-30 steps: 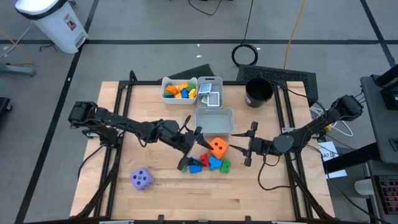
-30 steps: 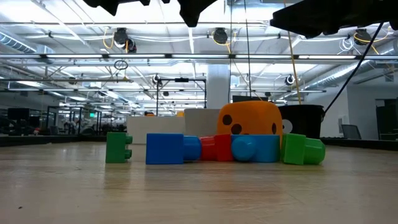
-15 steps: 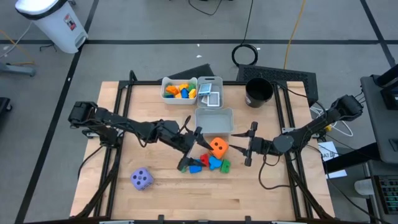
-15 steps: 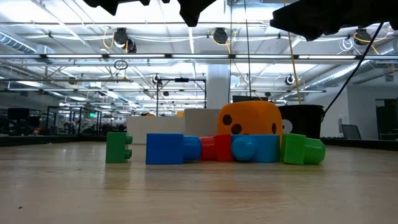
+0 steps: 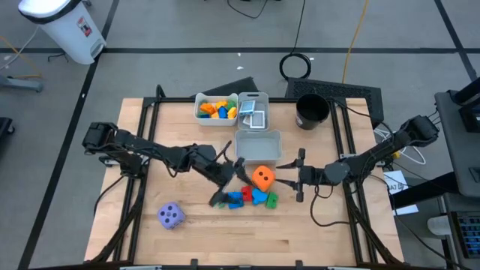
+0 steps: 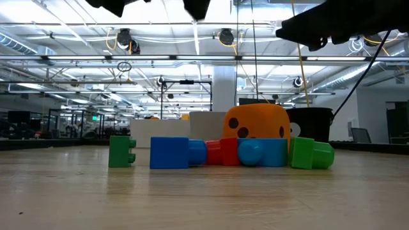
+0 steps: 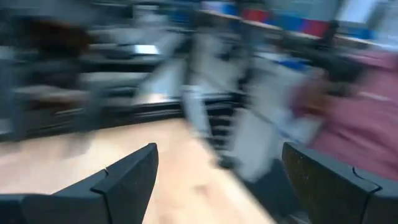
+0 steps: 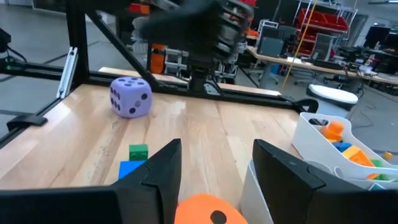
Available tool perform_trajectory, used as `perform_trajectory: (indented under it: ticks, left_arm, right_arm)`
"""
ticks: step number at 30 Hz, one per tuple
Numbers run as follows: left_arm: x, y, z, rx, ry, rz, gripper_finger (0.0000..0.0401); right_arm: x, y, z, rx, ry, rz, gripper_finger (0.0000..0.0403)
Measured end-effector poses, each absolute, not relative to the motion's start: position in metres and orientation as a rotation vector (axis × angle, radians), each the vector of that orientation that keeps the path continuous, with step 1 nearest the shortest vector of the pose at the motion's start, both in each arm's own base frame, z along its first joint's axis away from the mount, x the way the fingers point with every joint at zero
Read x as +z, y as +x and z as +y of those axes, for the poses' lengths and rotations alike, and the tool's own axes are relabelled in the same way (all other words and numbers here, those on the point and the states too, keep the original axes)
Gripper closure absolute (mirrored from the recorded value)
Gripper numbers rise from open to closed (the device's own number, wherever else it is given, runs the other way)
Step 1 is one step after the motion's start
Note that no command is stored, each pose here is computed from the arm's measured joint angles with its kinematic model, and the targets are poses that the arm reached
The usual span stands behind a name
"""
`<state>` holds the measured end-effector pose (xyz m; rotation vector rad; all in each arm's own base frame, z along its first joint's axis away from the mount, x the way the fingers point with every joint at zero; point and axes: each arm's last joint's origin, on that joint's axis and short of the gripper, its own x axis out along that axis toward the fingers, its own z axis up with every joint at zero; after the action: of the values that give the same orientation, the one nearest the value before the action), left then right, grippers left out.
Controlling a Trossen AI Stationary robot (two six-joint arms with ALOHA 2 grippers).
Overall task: Pick & Place Toys
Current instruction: Put the green game piece into the white bin
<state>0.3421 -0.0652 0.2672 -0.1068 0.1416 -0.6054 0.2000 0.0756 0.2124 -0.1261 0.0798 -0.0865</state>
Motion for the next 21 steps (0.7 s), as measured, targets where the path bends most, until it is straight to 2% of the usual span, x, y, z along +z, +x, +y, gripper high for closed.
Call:
perform_trajectory:
  ticks: [5, 8, 11, 21]
  left_arm:
    - [0.276, 0.331, -0.082, -1.09, -0.124, 0.087, 0.0052]
    - [0.282, 0.326, -0.086, -1.256, -0.17, 0.09, 0.0052]
    - [0.284, 0.324, -0.089, -1.3, -0.171, 0.08, 0.0052]
    - [0.284, 0.325, -0.087, -1.283, -0.173, 0.081, 0.0052]
  right_arm:
    - [0.211, 0.2, 0.076, -0.086, -0.135, 0.094, 0.0232]
    - [0.211, 0.2, 0.076, -0.085, -0.137, 0.097, 0.0232]
    - [0.211, 0.2, 0.076, -0.085, -0.138, 0.097, 0.0234]
    - [0.211, 0.2, 0.076, -0.085, -0.138, 0.097, 0.0234]
